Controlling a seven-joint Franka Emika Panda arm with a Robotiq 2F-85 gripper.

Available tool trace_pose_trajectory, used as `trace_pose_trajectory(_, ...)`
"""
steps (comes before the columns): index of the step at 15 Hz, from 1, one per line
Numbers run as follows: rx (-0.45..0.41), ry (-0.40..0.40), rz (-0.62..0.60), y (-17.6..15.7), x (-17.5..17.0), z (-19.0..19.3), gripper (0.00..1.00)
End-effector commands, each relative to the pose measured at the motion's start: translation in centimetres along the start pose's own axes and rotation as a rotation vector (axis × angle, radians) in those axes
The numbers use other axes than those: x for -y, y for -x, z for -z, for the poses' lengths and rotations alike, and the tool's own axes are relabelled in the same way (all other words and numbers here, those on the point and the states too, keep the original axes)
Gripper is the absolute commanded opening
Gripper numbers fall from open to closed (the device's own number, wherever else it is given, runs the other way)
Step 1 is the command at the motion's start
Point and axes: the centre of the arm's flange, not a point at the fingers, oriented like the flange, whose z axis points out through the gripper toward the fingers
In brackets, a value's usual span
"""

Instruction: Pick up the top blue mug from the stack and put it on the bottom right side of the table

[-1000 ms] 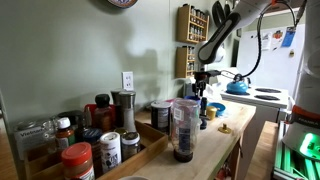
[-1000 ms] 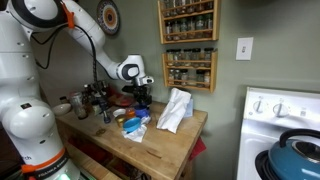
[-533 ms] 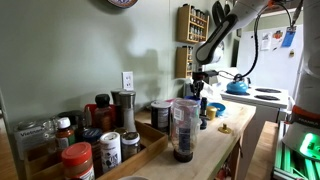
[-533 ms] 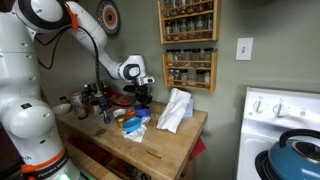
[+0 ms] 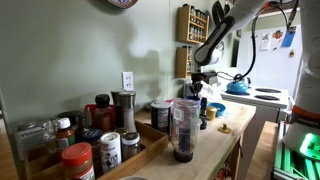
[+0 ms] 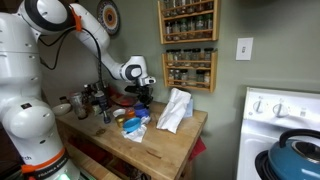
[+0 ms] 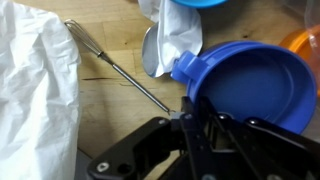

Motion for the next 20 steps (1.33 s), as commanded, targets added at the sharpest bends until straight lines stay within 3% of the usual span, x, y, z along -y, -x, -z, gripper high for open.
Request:
trace_pose_trajectory(1, 0.036, 0.002, -0.022, -0.5, -0.2, -0.7, 0.07)
trace_pose_trajectory(3, 0.040, 0.001, -0.025, -0.5, -0.3, -0.7, 0.00)
trace_pose_trajectory(12, -0.025, 0.004, -0.058, -0.8, -1.5, 3.5, 0.01)
trace_pose_trajectory(17, 0.089, 0.025, -0.061, -0.1, -3.3, 5.7, 0.01)
trace_pose_trajectory(20, 0.109, -0.054, -0.101, 0.0, -4.3, 7.5, 0.01)
